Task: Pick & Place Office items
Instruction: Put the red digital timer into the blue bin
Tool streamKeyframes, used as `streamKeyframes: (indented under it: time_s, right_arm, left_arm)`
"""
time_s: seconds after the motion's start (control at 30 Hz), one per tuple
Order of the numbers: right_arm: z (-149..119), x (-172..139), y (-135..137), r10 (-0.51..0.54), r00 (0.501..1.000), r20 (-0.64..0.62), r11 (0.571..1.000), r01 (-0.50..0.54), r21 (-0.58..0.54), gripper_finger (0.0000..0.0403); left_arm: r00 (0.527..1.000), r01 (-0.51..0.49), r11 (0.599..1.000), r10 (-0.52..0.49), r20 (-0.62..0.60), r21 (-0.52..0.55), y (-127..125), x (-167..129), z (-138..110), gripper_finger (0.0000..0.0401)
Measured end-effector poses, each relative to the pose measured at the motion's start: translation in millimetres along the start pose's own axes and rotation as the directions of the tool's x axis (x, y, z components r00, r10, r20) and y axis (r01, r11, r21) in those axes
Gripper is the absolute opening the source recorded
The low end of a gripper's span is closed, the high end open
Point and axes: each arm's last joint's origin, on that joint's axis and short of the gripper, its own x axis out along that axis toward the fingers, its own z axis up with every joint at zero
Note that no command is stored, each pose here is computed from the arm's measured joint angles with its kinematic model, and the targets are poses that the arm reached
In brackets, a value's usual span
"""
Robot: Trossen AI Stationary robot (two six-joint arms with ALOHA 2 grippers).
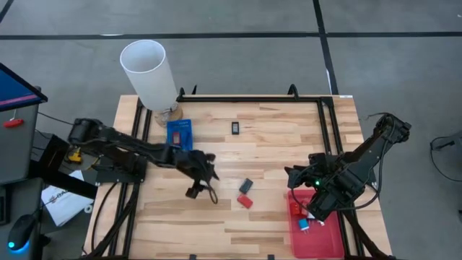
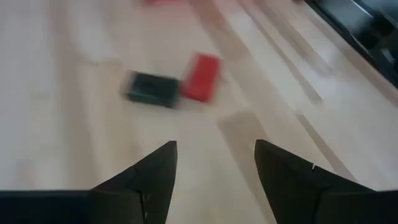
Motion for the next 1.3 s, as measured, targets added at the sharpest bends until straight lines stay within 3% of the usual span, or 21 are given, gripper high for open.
streamKeyframes:
  time_s: [0.13, 0.4, 0.7, 1.13, 1.3]
  right_arm:
    - [-1.0, 0.1, 1.5, 0.009, 1.000, -0.006, 1.000, -0.009, 0.016, 0.0214]
    - [-1.2, 2.0, 4.7, 0.021, 1.000, -0.012, 0.999, -0.021, 0.051, 0.0214]
    - [0.3, 4.8, 6.7, 0.020, 1.000, -0.008, 0.997, -0.019, 0.072, 0.0214]
    - [2.0, 7.7, 7.3, 0.004, 1.000, -0.011, 0.997, -0.003, 0.072, 0.0214]
    - [1.9, 7.9, 7.2, -0.002, 1.000, -0.018, 0.997, 0.004, 0.072, 0.0214]
  left_arm:
    - [0.998, 0.066, 0.998, -0.067, -0.012, -0.015, 1.0, 26.2, -9.2, 0.0224]
    - [0.984, 0.052, 0.998, -0.054, 0.168, 0.019, 6.3, 56.6, 1.2, 0.0257]
    - [0.981, 0.090, 0.994, -0.100, 0.165, 0.067, 6.9, 93.9, 5.6, 0.0269]
    - [0.978, 0.117, 0.988, -0.132, 0.161, 0.099, -4.5, 117.8, -1.3, 0.0269]
    - [0.984, 0.071, 0.993, -0.085, 0.155, 0.094, -4.2, 123.5, -5.6, 0.0269]
